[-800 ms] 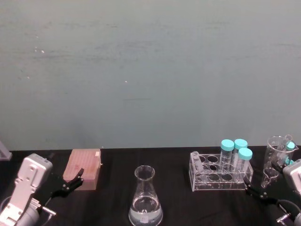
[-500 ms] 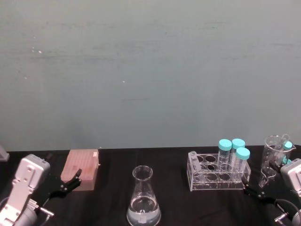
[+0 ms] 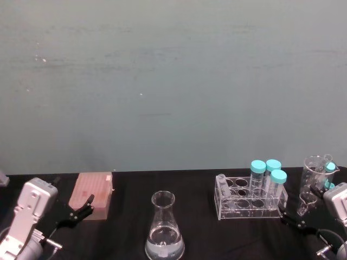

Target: Pour the liquid from the test tube into the beaker using one hand.

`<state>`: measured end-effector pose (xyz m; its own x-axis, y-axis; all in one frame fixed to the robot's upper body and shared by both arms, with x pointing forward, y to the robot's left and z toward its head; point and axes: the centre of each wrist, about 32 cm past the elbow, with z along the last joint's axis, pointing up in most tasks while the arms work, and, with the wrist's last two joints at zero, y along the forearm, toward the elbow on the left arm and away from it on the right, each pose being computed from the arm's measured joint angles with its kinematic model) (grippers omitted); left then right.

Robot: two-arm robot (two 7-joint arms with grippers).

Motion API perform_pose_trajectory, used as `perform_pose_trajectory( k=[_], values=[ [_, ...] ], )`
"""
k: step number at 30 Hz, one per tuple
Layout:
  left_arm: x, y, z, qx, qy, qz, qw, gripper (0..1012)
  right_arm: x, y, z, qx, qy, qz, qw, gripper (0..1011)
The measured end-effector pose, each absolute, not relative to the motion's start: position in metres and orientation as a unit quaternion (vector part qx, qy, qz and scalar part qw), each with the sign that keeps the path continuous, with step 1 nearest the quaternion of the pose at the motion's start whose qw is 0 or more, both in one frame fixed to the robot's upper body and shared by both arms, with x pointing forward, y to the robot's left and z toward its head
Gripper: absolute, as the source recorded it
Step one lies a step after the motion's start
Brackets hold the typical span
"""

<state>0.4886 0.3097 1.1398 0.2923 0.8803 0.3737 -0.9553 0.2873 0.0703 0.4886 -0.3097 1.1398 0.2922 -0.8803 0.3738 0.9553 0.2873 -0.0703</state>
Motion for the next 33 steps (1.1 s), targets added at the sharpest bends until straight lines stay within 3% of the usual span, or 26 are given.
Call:
perform_pose_trajectory(
  k=[23,33],
  values=[
    [0.489,0.31,1.14,0.141,-0.132,0.58,0.791,1000,0.491,-0.308,1.142,-0.142,-0.134,-0.578,0.793,1000],
    [0.489,0.31,1.14,0.141,-0.132,0.58,0.791,1000,0.509,-0.298,1.157,-0.135,-0.127,-0.532,0.826,1000]
  ],
)
